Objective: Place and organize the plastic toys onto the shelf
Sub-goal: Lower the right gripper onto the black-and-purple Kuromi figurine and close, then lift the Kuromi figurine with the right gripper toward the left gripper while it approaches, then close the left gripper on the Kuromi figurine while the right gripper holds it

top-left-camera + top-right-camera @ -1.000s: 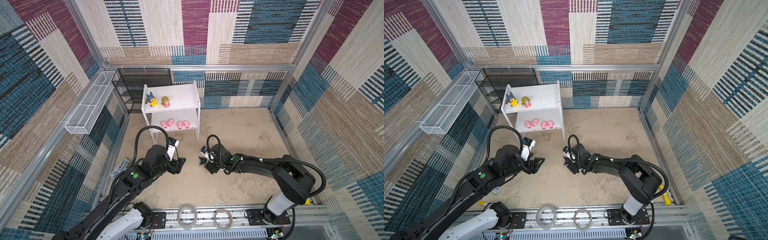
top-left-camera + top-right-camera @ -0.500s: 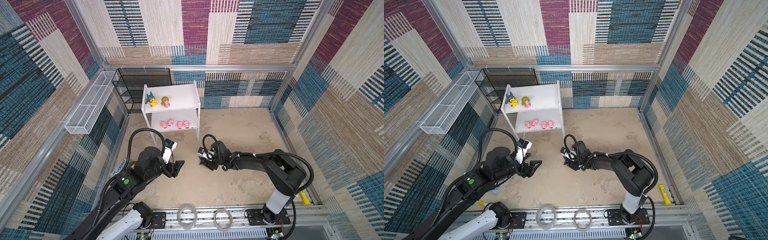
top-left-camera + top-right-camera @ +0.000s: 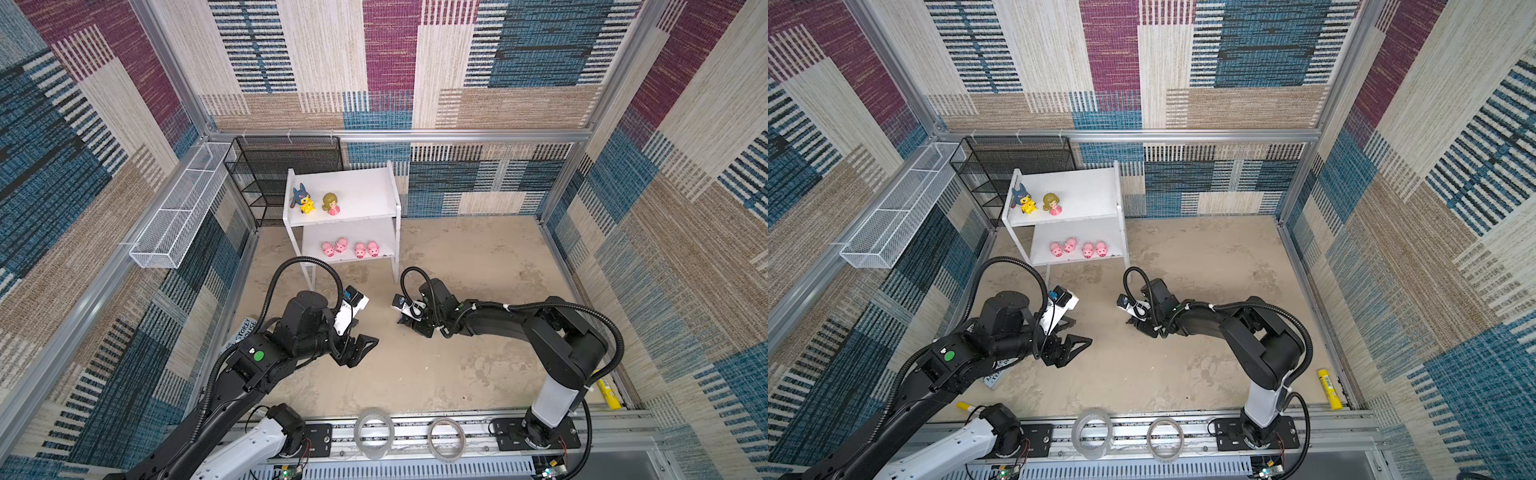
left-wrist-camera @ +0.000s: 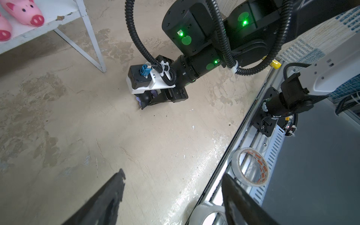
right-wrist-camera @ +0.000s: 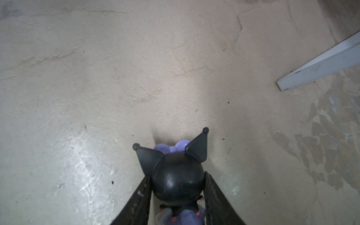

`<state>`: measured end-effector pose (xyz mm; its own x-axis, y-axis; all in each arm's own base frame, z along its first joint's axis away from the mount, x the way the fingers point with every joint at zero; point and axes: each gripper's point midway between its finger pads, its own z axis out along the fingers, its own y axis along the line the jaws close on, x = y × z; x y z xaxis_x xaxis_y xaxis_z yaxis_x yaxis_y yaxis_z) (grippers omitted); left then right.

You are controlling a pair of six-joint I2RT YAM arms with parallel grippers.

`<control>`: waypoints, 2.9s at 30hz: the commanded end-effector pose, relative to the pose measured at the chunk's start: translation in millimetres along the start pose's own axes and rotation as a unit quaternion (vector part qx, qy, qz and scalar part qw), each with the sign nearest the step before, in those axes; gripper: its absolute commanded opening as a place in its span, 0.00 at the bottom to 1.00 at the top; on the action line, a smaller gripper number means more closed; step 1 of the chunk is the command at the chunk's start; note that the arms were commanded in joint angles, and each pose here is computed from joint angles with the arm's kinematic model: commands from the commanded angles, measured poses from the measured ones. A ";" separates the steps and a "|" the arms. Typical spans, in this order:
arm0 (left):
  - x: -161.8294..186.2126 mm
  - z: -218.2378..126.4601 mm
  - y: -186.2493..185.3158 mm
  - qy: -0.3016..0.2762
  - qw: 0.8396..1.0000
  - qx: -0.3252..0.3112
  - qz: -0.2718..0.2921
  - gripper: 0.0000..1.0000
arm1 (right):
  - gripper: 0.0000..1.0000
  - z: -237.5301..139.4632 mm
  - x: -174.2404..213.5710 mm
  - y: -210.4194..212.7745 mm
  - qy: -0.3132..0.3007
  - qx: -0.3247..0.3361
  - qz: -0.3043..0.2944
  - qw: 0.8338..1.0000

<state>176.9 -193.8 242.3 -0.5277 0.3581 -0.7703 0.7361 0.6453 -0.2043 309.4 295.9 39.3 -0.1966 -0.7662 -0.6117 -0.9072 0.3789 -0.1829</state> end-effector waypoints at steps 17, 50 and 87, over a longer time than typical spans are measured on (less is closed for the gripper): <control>-16.2 -28.1 -42.6 -0.054 0.981 0.096 0.158 0.82 | 0.36 -155.6 -94.2 114.9 -0.245 -0.384 0.096 0.885; -21.0 3.8 -105.6 -0.051 0.887 0.131 0.439 0.77 | 0.34 -241.6 -95.9 147.6 -0.254 -0.494 0.106 0.824; -19.2 28.0 -134.0 -0.040 0.868 0.198 0.454 0.42 | 0.32 -258.8 -99.9 155.1 -0.265 -0.528 0.083 0.802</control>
<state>100.7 -302.3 265.8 0.3443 0.5587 -0.7545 0.9371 -0.1553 0.3127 93.9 296.9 262.1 -0.4454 -0.3374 -0.8293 -0.7427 -0.3780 0.5527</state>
